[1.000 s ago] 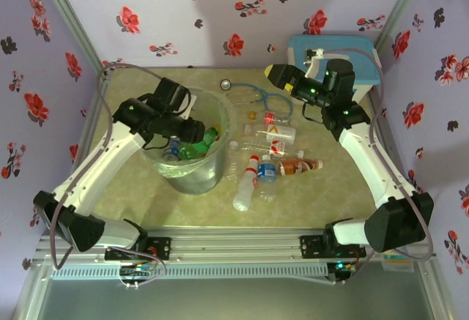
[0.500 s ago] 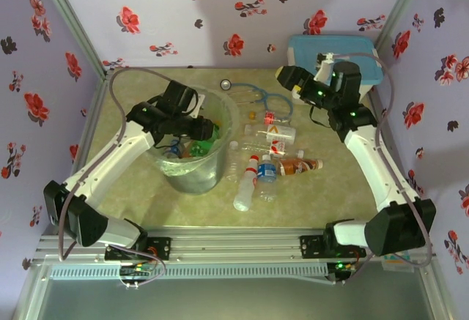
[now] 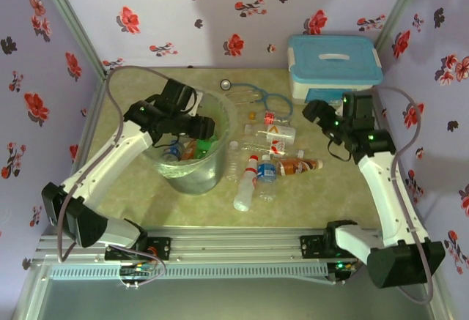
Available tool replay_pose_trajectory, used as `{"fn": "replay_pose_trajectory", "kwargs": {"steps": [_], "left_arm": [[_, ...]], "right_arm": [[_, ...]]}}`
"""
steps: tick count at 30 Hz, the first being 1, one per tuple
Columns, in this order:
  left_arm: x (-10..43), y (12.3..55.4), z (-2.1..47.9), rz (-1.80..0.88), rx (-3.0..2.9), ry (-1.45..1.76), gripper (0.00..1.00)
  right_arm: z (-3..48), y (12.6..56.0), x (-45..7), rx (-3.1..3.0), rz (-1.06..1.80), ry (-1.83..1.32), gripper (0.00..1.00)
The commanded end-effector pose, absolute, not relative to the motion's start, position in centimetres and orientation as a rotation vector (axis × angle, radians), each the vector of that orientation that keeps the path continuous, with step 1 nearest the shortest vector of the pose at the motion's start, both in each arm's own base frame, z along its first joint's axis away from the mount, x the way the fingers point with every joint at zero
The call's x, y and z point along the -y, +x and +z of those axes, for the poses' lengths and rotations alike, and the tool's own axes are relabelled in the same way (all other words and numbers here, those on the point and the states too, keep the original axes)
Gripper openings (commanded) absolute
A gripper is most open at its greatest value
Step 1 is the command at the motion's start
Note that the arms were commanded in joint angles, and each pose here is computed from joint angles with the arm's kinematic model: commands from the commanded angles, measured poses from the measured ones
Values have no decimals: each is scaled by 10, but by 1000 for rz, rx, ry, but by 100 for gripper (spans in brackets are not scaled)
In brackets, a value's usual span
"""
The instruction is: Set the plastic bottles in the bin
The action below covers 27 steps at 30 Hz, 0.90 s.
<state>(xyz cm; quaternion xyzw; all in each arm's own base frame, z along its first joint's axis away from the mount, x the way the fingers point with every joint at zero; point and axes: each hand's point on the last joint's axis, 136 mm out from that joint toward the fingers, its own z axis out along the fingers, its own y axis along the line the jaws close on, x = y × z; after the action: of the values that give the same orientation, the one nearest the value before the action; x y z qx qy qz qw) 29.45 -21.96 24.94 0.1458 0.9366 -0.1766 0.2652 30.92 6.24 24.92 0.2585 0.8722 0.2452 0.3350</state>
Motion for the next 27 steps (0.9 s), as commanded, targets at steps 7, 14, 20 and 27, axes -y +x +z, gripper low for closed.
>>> {"fn": "replay_pose_trajectory", "kwargs": {"steps": [7, 14, 20, 27], "left_arm": [[186, 286, 304, -356, -2410, 392, 70], [181, 288, 312, -349, -2370, 374, 76], [181, 291, 312, -349, -2361, 370, 78], [180, 296, 307, -338, -2370, 364, 78]], "right_arm": [[146, 250, -23, -2309, 571, 1282, 75], [102, 247, -16, -2252, 571, 1489, 58], [81, 253, -19, -2312, 564, 1533, 61], [68, 265, -18, -2322, 544, 1546, 69]]}}
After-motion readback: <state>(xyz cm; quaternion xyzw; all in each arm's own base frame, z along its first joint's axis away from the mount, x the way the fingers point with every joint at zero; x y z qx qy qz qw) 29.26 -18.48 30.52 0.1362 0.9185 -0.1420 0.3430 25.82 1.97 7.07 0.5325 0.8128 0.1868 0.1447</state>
